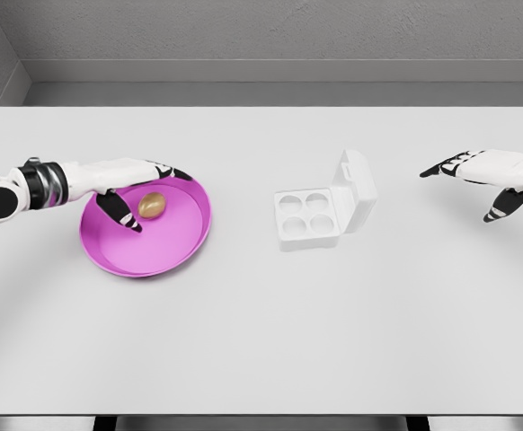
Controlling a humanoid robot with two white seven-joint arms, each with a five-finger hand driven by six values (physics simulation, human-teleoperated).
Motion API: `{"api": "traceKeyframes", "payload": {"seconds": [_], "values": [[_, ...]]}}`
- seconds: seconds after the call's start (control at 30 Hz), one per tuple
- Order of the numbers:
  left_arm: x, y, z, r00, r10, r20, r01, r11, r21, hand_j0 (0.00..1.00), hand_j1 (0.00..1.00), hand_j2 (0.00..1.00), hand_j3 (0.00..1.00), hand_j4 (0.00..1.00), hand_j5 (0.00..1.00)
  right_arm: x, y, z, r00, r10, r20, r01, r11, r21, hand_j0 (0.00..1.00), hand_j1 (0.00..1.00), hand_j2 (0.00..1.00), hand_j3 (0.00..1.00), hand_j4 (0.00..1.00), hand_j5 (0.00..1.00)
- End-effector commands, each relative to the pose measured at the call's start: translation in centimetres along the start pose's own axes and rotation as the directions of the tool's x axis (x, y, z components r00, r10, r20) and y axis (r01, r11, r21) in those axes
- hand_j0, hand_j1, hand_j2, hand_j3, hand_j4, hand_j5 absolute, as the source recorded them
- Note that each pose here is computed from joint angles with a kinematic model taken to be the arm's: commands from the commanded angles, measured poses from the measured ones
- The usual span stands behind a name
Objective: Pack egg into the box and close the box lid
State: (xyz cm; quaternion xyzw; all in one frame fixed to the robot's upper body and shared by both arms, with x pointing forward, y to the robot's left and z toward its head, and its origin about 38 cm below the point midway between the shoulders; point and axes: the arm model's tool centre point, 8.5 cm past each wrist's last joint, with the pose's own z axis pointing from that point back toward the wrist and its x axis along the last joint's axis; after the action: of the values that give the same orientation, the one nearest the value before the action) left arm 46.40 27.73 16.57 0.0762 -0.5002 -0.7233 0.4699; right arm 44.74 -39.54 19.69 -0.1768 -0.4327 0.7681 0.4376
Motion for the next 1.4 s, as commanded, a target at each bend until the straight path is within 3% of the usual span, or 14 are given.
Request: {"api": "traceKeyframes", "payload": {"seconds": [0.0, 1.0, 1.07, 1.27, 1.37], "values": [[-0.1, -0.1, 0.0, 1.000, 0.003, -0.003, -0.003, 1.000, -0.001, 0.97, 0.97, 0.97, 0.97, 0.97, 0.97, 0.0, 0.0, 0.0, 1.000, -0.004, 0.000, 0.004, 1.000, -0.002, 1.00, 1.00, 1.00, 1.00, 1.00, 1.00], [-0.6, -0.5, -0.1, 1.000, 0.014, -0.025, -0.014, 1.000, -0.007, 0.94, 0.94, 0.94, 0.94, 0.94, 0.94, 0.1, -0.3, 0.3, 1.000, 0.014, 0.005, -0.014, 1.000, 0.000, 1.00, 1.00, 1.00, 1.00, 1.00, 1.00], [-0.5, -0.5, -0.2, 1.000, 0.014, -0.024, -0.014, 1.000, -0.009, 0.94, 0.94, 0.94, 0.94, 0.94, 0.94, 1.5, -0.7, -0.1, 0.998, 0.044, 0.040, -0.044, 0.999, -0.004, 1.00, 1.00, 1.00, 1.00, 1.00, 1.00], [-0.7, -0.6, -0.1, 0.999, 0.018, -0.028, -0.018, 1.000, -0.010, 0.94, 0.94, 0.94, 0.94, 0.94, 0.94, 1.6, -0.6, -0.2, 0.998, 0.046, 0.043, -0.046, 0.999, 0.001, 1.00, 1.00, 1.00, 1.00, 1.00, 1.00], [-0.8, -0.7, -0.1, 0.999, 0.026, -0.037, -0.026, 1.000, -0.012, 0.88, 0.88, 0.88, 0.88, 0.88, 0.88, 1.5, -0.7, -0.1, 0.998, 0.046, 0.040, -0.046, 0.999, 0.000, 1.00, 1.00, 1.00, 1.00, 1.00, 1.00]]}}
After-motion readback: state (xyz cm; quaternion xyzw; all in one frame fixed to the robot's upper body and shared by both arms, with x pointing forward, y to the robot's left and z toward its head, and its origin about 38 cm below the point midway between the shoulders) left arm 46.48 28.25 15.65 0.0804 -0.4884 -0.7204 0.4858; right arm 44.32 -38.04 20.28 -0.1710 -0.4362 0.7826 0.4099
